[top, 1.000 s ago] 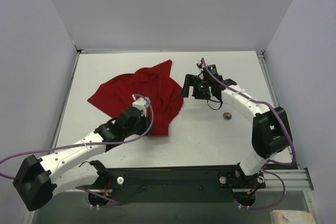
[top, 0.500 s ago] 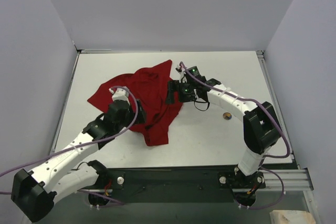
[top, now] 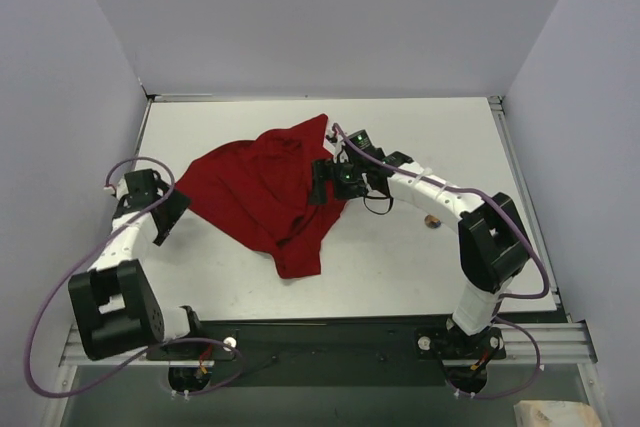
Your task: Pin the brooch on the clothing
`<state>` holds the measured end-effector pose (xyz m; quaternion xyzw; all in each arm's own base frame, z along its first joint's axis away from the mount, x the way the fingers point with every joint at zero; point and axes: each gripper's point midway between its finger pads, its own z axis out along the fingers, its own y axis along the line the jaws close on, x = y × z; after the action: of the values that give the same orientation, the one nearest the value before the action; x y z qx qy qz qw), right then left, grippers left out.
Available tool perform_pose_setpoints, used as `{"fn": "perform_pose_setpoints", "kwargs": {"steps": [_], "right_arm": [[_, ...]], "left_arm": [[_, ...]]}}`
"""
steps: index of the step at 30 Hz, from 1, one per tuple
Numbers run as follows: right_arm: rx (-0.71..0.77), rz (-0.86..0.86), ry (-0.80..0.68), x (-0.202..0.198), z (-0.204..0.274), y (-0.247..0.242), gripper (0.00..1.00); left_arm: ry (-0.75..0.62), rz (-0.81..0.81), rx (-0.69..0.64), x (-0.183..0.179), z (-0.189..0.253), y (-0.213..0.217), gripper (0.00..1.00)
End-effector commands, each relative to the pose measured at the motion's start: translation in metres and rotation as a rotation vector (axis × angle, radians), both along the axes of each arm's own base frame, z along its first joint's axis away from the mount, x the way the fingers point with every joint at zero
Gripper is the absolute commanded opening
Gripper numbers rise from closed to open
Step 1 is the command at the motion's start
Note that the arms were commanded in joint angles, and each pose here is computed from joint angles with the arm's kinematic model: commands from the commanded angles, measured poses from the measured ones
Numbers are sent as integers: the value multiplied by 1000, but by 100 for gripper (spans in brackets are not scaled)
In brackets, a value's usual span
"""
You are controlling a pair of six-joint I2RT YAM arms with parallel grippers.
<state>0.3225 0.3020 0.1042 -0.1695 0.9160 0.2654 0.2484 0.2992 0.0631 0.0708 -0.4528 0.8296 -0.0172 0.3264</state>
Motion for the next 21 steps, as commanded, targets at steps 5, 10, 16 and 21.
{"fn": "perform_pose_setpoints", "kwargs": {"steps": [5,10,16,21], "right_arm": [[-47,-46,5,5,-1,-29,84],[-37,-70,6,14,0,-40,84],[-36,-118,6,24,2,-59,84],[-25,-155,6,30,5,-74,84]], "left_arm": [[-30,118,-111,50,-14,45,92],[-17,104,-115,76,-29,51,89],[71,21,-145,98,-53,35,82],[112,-77,-165,119,-66,15,53]]}}
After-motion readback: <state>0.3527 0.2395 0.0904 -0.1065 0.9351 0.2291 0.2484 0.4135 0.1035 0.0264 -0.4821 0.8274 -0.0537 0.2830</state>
